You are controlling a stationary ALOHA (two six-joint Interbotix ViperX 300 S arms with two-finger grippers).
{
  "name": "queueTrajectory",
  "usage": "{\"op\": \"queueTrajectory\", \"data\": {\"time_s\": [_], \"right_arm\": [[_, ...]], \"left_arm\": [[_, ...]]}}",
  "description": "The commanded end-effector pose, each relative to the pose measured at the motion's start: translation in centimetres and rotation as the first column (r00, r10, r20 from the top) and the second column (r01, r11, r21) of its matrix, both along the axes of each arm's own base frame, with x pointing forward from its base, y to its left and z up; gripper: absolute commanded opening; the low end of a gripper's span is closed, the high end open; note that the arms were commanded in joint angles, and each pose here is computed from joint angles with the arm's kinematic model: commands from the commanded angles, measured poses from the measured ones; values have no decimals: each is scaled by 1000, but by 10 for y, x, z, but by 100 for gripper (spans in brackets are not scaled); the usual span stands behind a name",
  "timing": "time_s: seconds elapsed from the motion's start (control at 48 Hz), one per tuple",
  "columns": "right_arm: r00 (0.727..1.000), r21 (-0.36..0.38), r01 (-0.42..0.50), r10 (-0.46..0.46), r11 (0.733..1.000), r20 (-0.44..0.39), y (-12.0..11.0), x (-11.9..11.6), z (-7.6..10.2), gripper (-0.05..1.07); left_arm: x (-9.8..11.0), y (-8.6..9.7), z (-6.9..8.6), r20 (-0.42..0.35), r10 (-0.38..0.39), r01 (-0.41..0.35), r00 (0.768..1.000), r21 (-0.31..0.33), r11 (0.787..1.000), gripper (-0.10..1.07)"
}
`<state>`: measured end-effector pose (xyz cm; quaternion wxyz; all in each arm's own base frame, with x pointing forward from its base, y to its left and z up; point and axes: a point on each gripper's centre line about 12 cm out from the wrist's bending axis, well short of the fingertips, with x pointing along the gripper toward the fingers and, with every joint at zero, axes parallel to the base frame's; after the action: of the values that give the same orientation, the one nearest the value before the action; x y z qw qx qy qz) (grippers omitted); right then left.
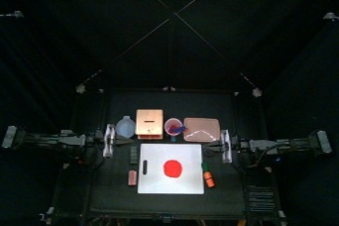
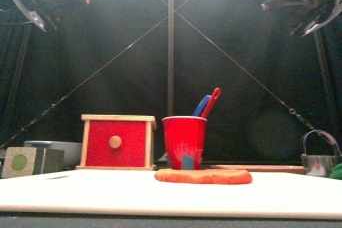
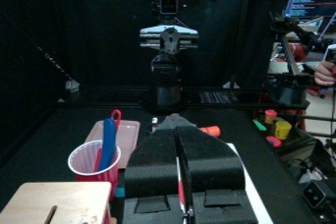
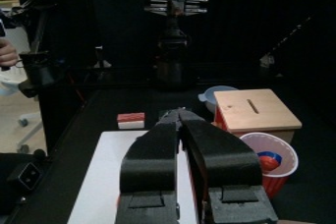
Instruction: Cut dough with cookie cutter and remove excess
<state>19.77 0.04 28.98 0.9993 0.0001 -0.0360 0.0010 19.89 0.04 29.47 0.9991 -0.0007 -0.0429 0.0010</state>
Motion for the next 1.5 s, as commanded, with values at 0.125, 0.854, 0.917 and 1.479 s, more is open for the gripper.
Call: {"op": "queueTrajectory", "data": {"time_s": [0.125, 0.854, 0.917, 1.479], "right_arm": [[985, 39, 12, -5, 999, -173, -1, 13, -33, 3], [426, -3, 215, -97, 977, -900, -36, -11, -86, 32], [443, 3, 230, -102, 973, -891, -39, -9, -92, 47], [508, 16, 238, -110, 971, -855, -41, -4, -125, 83]], "left_arm": [[5, 1, -12, -41, 5, -5, 999, 0, 1000, -4], [19, 1, -38, -147, 4, -5, 989, -9, 1000, -1], [18, 1, -39, -150, 4, -5, 989, -8, 1000, 0], [15, 3, -48, -162, 16, -20, 987, -24, 999, 2]]}}
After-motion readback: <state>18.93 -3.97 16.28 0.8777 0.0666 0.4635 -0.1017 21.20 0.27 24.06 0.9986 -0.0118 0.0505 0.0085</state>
